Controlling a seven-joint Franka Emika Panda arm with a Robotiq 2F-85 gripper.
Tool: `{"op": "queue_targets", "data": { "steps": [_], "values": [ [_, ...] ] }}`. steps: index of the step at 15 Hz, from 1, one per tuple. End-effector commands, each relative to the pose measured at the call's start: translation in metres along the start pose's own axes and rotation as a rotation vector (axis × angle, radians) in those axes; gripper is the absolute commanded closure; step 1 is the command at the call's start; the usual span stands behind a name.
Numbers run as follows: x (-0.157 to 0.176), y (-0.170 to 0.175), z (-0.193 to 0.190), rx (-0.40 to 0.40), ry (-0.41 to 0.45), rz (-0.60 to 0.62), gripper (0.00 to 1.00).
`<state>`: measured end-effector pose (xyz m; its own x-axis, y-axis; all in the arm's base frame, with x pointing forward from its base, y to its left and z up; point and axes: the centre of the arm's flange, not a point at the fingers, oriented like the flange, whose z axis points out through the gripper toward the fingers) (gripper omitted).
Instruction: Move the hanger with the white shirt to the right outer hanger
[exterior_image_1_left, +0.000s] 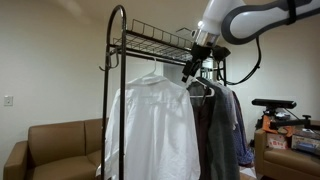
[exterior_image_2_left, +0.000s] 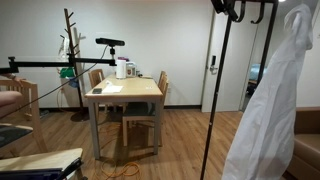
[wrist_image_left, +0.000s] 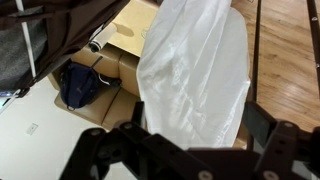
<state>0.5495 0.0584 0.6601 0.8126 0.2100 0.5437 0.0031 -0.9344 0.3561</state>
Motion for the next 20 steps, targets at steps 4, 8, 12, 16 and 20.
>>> {"op": "queue_targets", "data": {
  "steps": [4, 8, 12, 16, 20],
  "values": [
    [0.026, 0.014, 0.023, 0.074, 0.088, 0.037, 0.0],
    [0.038, 0.044, 0.043, 0.043, 0.096, 0.08, 0.0],
    [0.042, 0.061, 0.062, 0.099, 0.07, 0.094, 0.0],
    [0.051, 0.054, 0.08, 0.207, 0.049, 0.052, 0.0],
    [0.059, 0.055, 0.094, 0.265, 0.046, 0.021, 0.0]
  ]
}}
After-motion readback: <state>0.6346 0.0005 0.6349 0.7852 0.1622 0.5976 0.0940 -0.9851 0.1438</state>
